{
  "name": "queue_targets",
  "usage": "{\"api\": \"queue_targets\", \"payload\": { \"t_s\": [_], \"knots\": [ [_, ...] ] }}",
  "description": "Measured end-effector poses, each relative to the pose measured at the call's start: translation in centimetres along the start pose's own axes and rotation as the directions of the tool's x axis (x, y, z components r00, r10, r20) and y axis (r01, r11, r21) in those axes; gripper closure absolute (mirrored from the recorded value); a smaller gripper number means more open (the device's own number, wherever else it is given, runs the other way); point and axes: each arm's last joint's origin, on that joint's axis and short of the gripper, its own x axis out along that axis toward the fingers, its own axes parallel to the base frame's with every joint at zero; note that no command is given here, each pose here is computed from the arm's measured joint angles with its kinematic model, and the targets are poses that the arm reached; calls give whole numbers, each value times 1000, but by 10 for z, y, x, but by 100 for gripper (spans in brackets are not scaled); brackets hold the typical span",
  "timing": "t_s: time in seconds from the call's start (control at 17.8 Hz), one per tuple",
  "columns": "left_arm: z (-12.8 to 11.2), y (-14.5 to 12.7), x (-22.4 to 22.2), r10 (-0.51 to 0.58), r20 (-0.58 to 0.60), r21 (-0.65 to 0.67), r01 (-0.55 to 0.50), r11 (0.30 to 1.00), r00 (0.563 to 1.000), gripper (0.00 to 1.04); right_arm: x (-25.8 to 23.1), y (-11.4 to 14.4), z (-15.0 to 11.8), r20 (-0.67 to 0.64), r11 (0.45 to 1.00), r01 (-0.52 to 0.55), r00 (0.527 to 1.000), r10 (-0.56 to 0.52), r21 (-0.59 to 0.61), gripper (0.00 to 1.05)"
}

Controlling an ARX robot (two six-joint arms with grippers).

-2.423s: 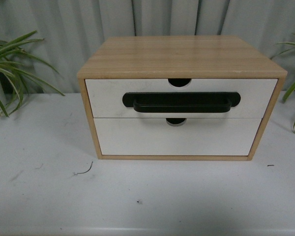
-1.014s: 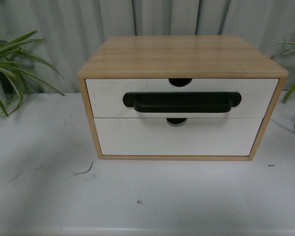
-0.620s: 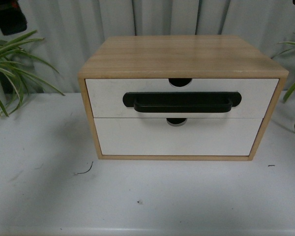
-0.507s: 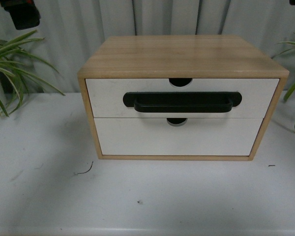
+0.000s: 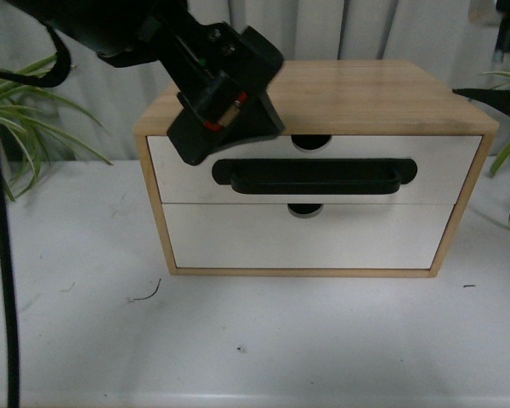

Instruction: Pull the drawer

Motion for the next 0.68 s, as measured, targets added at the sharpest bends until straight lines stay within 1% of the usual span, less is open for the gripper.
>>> {"api": "queue_targets", "payload": {
  "t_s": [0.06, 0.11, 0.23, 0.34, 0.51, 0.68],
  "knots": [
    [8, -5, 6, -44, -23, 79, 46, 996, 999, 7, 0, 3, 0, 18, 996, -50, 998, 52, -76, 6],
    [11, -8, 12, -72, -48, 115, 77, 990, 996, 7, -2, 9, 2, 36, 989, -117, 992, 121, -92, 6],
    [10, -14, 25, -128, -105, 163, 144, 976, 986, 7, -5, 20, 6, 44, 969, -230, 971, 234, -89, 6],
    [9, -17, 37, -135, -104, 183, 152, 971, 985, 7, -5, 28, 10, 41, 949, -308, 950, 311, -74, 6],
    [8, -24, 48, -166, -112, 187, 185, 965, 980, 7, -3, 31, 16, 37, 938, -336, 940, 339, -83, 6],
    [3, -24, 59, -164, -110, 191, 182, 964, 980, 7, 13, 44, 23, 52, 915, -395, 915, 400, -86, 6]
  ]
}}
